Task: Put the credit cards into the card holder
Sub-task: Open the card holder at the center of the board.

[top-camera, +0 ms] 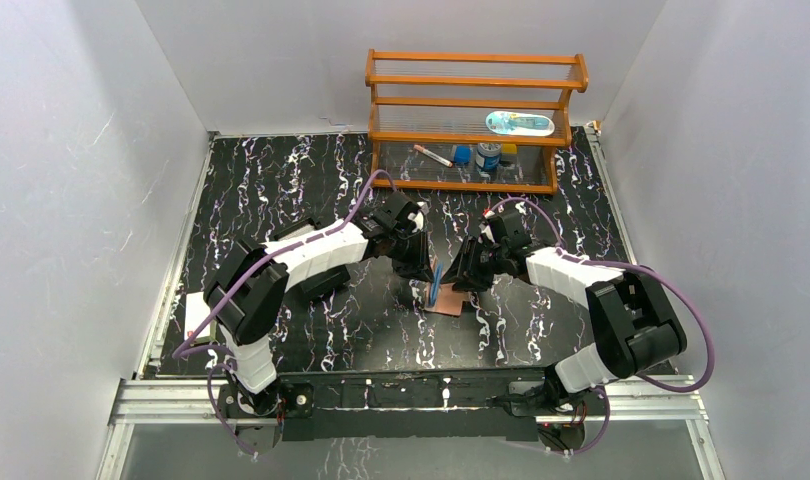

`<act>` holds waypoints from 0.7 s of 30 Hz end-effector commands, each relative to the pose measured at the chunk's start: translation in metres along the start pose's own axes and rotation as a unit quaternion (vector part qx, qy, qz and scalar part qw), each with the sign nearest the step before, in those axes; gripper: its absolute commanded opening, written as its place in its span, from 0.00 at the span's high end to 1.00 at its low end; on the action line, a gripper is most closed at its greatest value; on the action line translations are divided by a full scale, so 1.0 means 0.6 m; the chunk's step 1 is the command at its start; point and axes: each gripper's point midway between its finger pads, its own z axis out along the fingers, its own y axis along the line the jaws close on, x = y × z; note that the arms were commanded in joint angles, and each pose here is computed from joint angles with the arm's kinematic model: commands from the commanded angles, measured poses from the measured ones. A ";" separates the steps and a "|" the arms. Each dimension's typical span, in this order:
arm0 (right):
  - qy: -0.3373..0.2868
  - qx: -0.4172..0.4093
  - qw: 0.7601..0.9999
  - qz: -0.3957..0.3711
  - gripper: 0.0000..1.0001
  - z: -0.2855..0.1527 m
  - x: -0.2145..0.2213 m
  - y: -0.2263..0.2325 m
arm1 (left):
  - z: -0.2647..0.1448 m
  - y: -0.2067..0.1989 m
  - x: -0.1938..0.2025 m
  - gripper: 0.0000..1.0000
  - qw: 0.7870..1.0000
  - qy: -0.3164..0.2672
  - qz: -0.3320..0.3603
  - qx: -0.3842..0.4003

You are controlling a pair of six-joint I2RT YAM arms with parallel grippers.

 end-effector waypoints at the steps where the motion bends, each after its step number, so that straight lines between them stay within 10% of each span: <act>1: -0.008 -0.014 1.000 -0.012 0.51 0.001 -0.006 0.009 | -0.017 -0.015 0.007 0.92 1.000 0.001 0.006 0.012; 21: -0.032 -0.034 0.999 -0.009 0.41 -0.032 -0.017 0.044 | -0.022 -0.015 0.011 0.84 1.000 -0.008 0.004 0.004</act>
